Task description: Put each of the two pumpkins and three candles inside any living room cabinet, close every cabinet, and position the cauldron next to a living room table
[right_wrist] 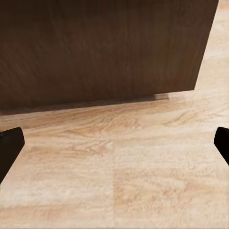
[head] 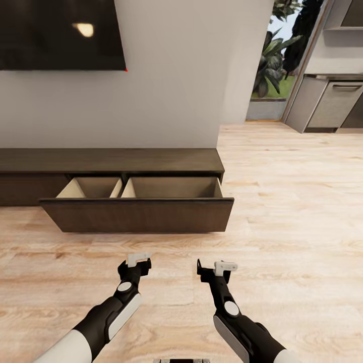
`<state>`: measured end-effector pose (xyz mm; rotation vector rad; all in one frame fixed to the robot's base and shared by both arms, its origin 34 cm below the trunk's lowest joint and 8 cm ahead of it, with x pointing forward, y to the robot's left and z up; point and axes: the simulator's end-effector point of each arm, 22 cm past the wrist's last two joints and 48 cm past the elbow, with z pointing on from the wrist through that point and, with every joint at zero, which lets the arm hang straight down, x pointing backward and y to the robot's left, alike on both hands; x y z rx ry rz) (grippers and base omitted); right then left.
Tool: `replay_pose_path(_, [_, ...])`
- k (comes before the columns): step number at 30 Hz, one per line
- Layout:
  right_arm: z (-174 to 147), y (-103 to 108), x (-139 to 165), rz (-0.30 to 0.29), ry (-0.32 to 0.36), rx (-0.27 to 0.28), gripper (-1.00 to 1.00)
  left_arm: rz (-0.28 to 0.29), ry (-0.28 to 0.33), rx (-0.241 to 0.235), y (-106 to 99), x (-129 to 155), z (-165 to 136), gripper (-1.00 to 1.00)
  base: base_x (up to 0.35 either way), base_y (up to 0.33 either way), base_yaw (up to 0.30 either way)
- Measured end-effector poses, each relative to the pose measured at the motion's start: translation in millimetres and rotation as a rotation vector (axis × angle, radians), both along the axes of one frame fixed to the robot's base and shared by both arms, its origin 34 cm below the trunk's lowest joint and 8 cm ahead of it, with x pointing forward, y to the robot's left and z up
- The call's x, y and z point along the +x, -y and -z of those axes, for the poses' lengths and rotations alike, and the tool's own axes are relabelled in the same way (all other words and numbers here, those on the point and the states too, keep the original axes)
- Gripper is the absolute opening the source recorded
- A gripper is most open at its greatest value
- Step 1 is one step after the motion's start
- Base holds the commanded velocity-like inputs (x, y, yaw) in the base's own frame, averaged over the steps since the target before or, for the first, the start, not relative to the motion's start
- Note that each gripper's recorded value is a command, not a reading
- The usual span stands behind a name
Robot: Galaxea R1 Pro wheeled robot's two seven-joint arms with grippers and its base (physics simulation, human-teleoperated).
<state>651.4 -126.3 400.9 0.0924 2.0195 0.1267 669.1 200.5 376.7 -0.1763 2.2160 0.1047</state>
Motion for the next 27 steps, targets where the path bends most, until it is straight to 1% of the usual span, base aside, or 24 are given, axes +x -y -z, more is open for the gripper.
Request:
replay_pose_path(4, [5.5,1.9,-0.1,0.013,0.015,0.013,1.00,0.002,0.003,0.002,-0.8,-2.2,8.2,1.00,0.000,0.000,0.000])
replay_pose_path(10, [21.4,3.1,-4.3,0.022,0.011,0.019,1.00,0.006,0.010,-0.001,1.4,-4.4,19.0,1.00,0.000,0.000,0.000])
replay_pose_path(12, [27.2,4.2,-5.9,0.024,0.008,0.017,1.00,0.010,0.011,0.003,2.0,-5.9,23.3,1.00,0.000,0.000,0.000])
replay_pose_path(15, [36.4,5.4,-8.8,0.026,0.003,0.015,1.00,0.028,0.025,0.024,3.6,-5.7,26.7,1.00,0.000,0.000,0.000])
replay_pose_path(19, [41.5,5.2,-10.1,0.025,0.001,0.014,1.00,0.037,0.048,0.023,7.9,-2.6,22.7,1.00,0.000,0.000,0.000])
replay_pose_path(27, [40.9,4.1,-9.6,0.022,0.001,0.014,1.00,0.041,0.065,0.016,11.8,0.8,15.4,1.00,0.009,0.002,0.000])
